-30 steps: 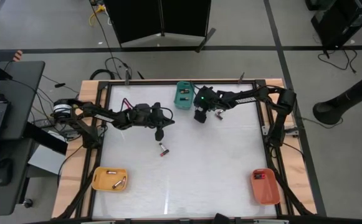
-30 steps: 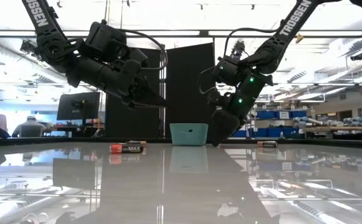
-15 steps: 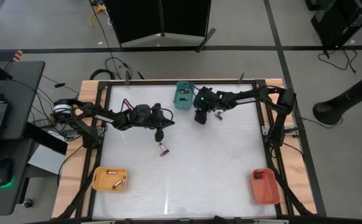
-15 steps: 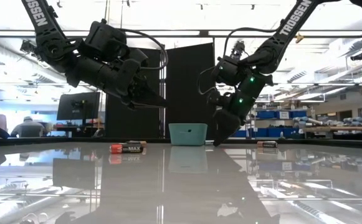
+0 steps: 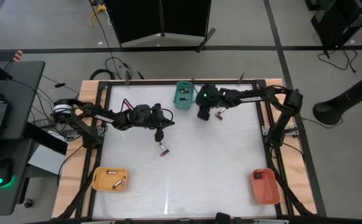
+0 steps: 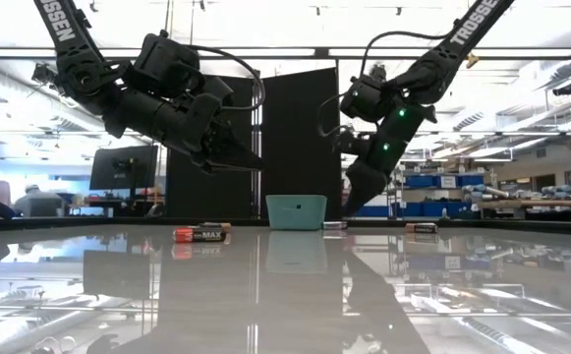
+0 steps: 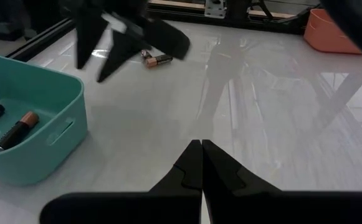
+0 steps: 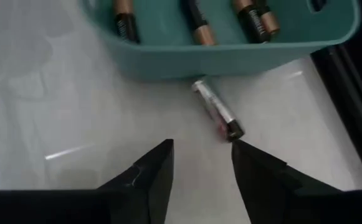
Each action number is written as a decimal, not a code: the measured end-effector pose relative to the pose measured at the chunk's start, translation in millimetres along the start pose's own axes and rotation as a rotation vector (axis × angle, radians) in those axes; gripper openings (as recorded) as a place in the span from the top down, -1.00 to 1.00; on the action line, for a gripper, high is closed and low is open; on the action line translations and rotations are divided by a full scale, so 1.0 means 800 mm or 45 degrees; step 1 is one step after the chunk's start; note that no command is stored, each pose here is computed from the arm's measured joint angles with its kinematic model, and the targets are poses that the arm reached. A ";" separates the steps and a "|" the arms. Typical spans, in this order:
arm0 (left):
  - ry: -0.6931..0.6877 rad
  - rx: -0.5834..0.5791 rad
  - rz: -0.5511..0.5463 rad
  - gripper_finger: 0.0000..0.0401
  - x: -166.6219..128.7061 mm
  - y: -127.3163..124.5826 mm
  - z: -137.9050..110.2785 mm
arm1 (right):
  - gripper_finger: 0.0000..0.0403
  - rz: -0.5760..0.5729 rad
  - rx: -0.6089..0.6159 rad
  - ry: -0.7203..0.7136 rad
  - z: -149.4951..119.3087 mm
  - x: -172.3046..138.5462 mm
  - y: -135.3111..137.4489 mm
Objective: Sort batteries
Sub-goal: Put the silver battery into the yellow bin
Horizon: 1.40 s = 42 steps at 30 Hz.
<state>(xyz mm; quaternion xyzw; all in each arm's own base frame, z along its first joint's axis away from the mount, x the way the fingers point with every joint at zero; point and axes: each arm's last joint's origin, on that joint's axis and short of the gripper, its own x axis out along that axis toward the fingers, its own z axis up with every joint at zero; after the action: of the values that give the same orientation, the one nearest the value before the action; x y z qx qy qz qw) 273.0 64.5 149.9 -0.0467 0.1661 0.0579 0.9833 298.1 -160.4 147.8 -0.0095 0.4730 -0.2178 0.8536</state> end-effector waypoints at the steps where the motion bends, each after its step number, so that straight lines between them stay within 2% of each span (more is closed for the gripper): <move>1: 0.000 0.000 0.000 0.97 0.000 0.000 0.000 | 0.13 0.026 -0.001 -0.011 0.000 0.000 -0.006; 6: -0.008 0.001 0.000 0.97 0.000 0.000 0.001 | 0.03 0.126 -0.033 -0.058 0.008 0.006 -0.027; 12: -0.007 0.001 0.000 0.97 0.000 0.000 0.001 | 0.02 0.120 -0.090 -0.071 0.018 0.019 -0.044; 16: -0.007 0.002 0.000 0.97 0.000 0.000 0.001 | 0.04 0.192 -0.085 -0.037 0.014 0.033 -0.047; 23: 0.001 0.002 -0.001 0.97 0.000 0.000 0.000 | 0.06 0.222 -0.117 0.043 0.008 0.050 -0.045; 27: 0.004 0.003 -0.002 0.97 0.000 0.000 0.000 | 0.18 0.175 -0.115 0.074 0.007 0.050 -0.045; 36: 0.006 0.002 -0.003 0.97 0.000 0.000 0.000 | 0.64 0.153 -0.108 0.154 0.005 0.048 -0.032; 42: 0.005 0.001 -0.003 0.97 0.000 0.000 0.000 | 0.70 0.159 -0.103 0.263 0.001 0.041 -0.012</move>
<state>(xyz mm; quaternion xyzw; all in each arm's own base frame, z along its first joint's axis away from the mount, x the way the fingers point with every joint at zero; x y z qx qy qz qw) 272.9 64.4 149.6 -0.0466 0.1681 0.0565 0.9830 310.8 -181.6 123.9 0.0080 0.5664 -0.1451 0.8112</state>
